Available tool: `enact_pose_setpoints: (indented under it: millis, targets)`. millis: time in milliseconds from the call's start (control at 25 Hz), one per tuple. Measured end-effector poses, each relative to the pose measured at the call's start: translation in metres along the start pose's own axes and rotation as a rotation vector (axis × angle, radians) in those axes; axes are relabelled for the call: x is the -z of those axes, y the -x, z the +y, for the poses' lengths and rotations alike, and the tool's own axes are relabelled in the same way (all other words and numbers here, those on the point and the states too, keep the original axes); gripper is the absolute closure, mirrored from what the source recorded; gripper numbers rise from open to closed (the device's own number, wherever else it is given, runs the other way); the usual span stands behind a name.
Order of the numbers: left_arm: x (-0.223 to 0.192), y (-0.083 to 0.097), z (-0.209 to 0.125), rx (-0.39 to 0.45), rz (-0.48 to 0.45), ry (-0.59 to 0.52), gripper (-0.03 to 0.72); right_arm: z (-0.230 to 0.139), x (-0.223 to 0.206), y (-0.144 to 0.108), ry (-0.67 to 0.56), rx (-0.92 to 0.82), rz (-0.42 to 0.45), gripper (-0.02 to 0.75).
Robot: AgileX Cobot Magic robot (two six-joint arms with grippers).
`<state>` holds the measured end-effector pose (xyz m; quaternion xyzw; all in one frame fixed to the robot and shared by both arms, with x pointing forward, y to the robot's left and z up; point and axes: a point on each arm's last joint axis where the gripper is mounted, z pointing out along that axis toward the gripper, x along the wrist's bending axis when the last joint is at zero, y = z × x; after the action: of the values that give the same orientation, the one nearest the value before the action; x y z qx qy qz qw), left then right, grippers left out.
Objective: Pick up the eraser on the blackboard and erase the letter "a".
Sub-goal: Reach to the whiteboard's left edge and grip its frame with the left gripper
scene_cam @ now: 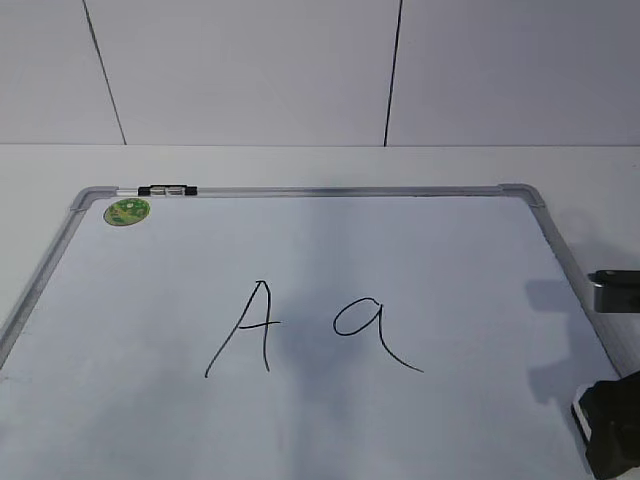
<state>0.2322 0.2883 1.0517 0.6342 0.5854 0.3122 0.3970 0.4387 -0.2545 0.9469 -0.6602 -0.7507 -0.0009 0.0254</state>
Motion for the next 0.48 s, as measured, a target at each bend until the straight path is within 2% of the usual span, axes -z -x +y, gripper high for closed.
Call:
enact_pose_setpoints:
  millis: [280, 480]
  targets:
    - [0.000, 0.000, 0.000, 0.000, 0.000, 0.000, 0.432, -0.006, 0.004, 0.000, -0.032, 0.002, -0.002, 0.182]
    - [0.000, 0.000, 0.000, 0.000, 0.000, 0.000, 0.432, -0.006, 0.024, 0.001, -0.023, 0.015, -0.013, 0.182]
